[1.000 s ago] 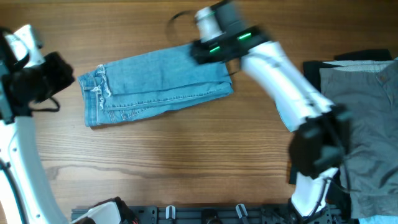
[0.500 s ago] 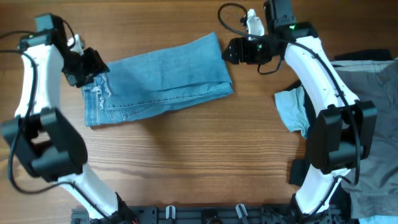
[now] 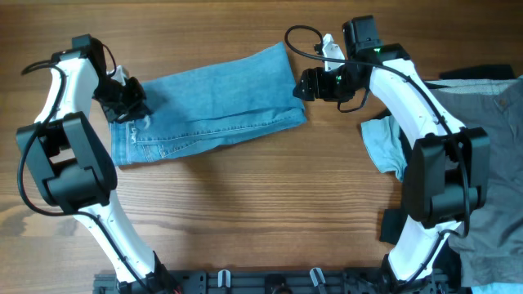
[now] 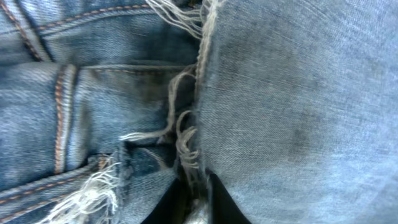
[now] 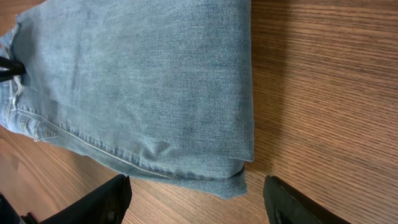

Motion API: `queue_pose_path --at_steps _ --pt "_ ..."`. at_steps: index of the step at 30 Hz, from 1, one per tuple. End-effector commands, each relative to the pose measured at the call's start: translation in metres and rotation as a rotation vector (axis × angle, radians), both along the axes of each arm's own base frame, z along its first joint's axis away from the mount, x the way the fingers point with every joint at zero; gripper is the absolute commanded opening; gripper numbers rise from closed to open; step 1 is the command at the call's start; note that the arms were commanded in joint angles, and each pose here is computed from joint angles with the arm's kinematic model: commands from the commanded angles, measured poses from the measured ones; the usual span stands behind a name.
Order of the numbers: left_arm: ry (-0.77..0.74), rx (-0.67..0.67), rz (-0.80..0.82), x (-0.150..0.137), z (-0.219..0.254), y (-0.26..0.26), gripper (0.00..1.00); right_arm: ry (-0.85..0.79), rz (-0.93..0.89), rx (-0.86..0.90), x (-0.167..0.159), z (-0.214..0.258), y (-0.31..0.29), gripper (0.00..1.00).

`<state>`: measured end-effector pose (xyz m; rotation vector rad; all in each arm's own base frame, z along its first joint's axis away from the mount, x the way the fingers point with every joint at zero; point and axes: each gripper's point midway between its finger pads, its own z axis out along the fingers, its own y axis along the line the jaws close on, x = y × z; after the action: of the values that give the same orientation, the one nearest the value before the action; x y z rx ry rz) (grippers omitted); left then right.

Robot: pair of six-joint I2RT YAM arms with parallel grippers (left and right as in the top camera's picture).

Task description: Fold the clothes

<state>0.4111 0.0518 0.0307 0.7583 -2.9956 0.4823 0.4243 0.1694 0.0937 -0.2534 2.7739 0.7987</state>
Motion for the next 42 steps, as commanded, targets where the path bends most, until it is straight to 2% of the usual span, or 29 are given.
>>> queue_pose_path --at_steps 1,4,9,13,19,22,24,25,26,30,33,36,38,42 --pt "0.004 -0.083 0.001 0.000 0.003 -0.016 0.04 0.006 0.013 -0.013 -0.001 -0.008 -0.001 0.72" --pt "0.002 -0.091 0.037 -0.004 0.026 -0.010 0.04 0.008 0.013 -0.013 -0.002 -0.008 -0.001 0.70" --pt "-0.165 -0.047 0.052 -0.013 0.123 -0.003 0.04 0.015 0.012 -0.014 -0.003 -0.009 -0.001 0.69" --pt "-0.194 -0.007 0.053 -0.033 0.156 -0.004 0.04 0.034 -0.050 -0.054 -0.001 -0.013 -0.009 0.69" --pt "-0.054 0.111 0.056 -0.062 0.140 0.012 0.04 0.032 -0.047 -0.054 0.000 -0.013 -0.009 0.69" --pt "0.014 0.130 0.058 -0.075 0.122 0.015 0.10 0.031 -0.047 -0.054 0.000 -0.013 -0.009 0.70" --pt "0.046 0.121 0.057 -0.082 0.110 0.013 0.26 0.031 -0.047 -0.055 0.000 -0.013 -0.009 0.70" --pt "0.058 0.118 0.056 -0.085 0.105 0.012 0.40 0.031 -0.047 -0.054 0.000 -0.013 -0.009 0.70" --pt "0.064 0.117 0.055 -0.086 0.100 0.012 0.45 0.031 -0.047 -0.054 0.000 -0.013 -0.009 0.70" --pt "0.058 0.216 0.071 -0.083 0.079 0.030 0.49 0.031 -0.046 -0.054 0.000 -0.013 -0.009 0.73" --pt "0.033 0.286 0.084 -0.077 0.062 0.042 0.58 0.031 -0.047 -0.054 0.000 -0.013 -0.009 0.74" --pt "-0.019 0.282 0.090 -0.069 0.036 0.042 0.60 0.032 -0.046 -0.054 0.000 -0.013 -0.009 0.74" --pt "-0.059 0.212 0.087 -0.064 0.021 0.029 0.60 0.031 -0.047 -0.054 0.000 -0.013 -0.009 0.74" --pt "-0.072 0.175 0.086 -0.071 -0.007 0.020 0.51 0.032 -0.047 -0.054 -0.001 -0.013 -0.009 0.74"
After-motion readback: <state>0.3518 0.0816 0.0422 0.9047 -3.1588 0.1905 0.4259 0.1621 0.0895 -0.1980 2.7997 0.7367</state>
